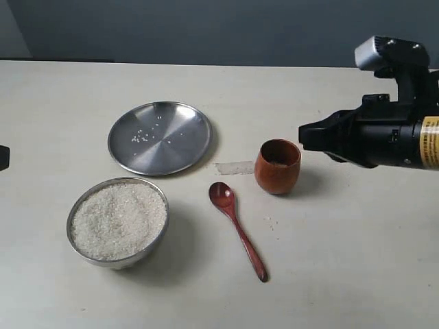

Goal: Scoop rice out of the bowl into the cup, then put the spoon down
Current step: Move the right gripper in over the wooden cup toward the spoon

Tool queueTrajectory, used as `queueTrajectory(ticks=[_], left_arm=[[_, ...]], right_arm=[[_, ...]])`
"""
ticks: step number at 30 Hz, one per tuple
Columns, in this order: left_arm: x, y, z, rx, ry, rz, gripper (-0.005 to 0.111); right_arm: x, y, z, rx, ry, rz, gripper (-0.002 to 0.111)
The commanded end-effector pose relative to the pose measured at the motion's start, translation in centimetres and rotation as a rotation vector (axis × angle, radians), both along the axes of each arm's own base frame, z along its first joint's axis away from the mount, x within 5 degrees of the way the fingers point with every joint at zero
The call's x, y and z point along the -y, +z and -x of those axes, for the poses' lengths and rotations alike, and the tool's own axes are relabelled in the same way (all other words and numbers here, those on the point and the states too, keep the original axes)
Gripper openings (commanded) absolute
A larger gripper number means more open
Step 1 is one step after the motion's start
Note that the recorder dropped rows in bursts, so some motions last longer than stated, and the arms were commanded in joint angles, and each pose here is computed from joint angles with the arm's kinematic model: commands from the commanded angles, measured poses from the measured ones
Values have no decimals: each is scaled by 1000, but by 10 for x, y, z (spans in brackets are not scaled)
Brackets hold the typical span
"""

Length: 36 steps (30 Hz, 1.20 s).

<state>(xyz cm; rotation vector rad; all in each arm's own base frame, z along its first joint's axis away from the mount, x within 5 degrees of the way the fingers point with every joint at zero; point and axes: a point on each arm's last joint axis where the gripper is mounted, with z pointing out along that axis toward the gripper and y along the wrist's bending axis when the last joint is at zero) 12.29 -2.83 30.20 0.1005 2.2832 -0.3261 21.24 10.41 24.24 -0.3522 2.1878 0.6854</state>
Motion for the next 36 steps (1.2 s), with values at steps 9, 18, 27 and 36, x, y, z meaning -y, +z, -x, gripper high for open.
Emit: queueTrajectory(ticks=[9, 18, 27, 36], left_arm=[[0, 2, -1, 16, -3, -1, 0], [0, 2, -1, 16, -3, -1, 0], [0, 2, -1, 16, -2, -3, 0], [0, 2, -1, 16, -2, -3, 0]], right_arm=[[13, 35, 6, 398, -136, 323, -1], [-12, 36, 28, 484, -53, 521, -1], [-33, -12, 30, 220, 61, 758, -1], [-71, -15, 18, -8, 93, 649, -1]])
